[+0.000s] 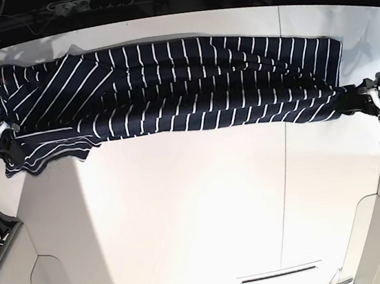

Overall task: Fold the T-shirt properly
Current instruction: 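Tuck the loose sleeve into the strip and flatten the long folded strip, then grasp the strip end nearest the left gripper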

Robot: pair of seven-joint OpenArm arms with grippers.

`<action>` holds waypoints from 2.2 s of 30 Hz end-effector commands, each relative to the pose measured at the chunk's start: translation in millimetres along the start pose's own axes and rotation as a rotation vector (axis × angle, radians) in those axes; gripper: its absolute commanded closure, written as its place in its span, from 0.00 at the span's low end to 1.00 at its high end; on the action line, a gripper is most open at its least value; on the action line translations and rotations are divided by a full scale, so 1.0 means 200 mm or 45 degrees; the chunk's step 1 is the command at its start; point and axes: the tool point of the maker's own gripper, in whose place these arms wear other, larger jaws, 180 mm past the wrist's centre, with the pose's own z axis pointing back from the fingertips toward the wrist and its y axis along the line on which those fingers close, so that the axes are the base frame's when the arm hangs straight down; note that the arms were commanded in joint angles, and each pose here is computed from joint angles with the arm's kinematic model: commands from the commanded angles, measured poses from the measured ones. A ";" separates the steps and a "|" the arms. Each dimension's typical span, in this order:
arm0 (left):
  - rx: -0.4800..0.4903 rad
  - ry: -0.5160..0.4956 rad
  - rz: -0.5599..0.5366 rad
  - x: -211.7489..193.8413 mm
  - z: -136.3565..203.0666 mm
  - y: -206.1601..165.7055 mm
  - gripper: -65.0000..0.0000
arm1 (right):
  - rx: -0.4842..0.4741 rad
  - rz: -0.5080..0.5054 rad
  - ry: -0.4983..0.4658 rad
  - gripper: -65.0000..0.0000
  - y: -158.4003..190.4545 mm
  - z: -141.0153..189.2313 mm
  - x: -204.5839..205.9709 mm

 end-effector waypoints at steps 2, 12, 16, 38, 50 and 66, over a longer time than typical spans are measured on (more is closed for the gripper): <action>0.004 0.000 -0.031 0.03 0.08 0.00 1.00 | 0.031 0.003 -0.055 1.00 0.01 0.07 0.06; 0.006 0.083 0.018 -0.12 0.06 0.01 1.00 | 0.007 -0.088 0.111 1.00 -0.02 0.17 -0.25; 0.005 0.107 0.036 -0.17 0.05 0.02 0.97 | -0.054 -0.121 0.219 1.00 -0.03 0.20 -0.43; 0.087 -0.165 0.096 -0.04 0.23 0.10 0.56 | -0.210 -0.114 -0.078 0.54 -0.16 0.48 -0.12; 0.239 -0.279 0.171 -0.14 0.05 0.21 0.36 | -0.144 -0.173 0.009 1.00 -0.14 0.25 -0.27; 0.386 -0.256 0.183 -0.34 -0.01 0.30 0.36 | -0.039 -0.288 0.159 1.00 -0.08 0.04 -0.52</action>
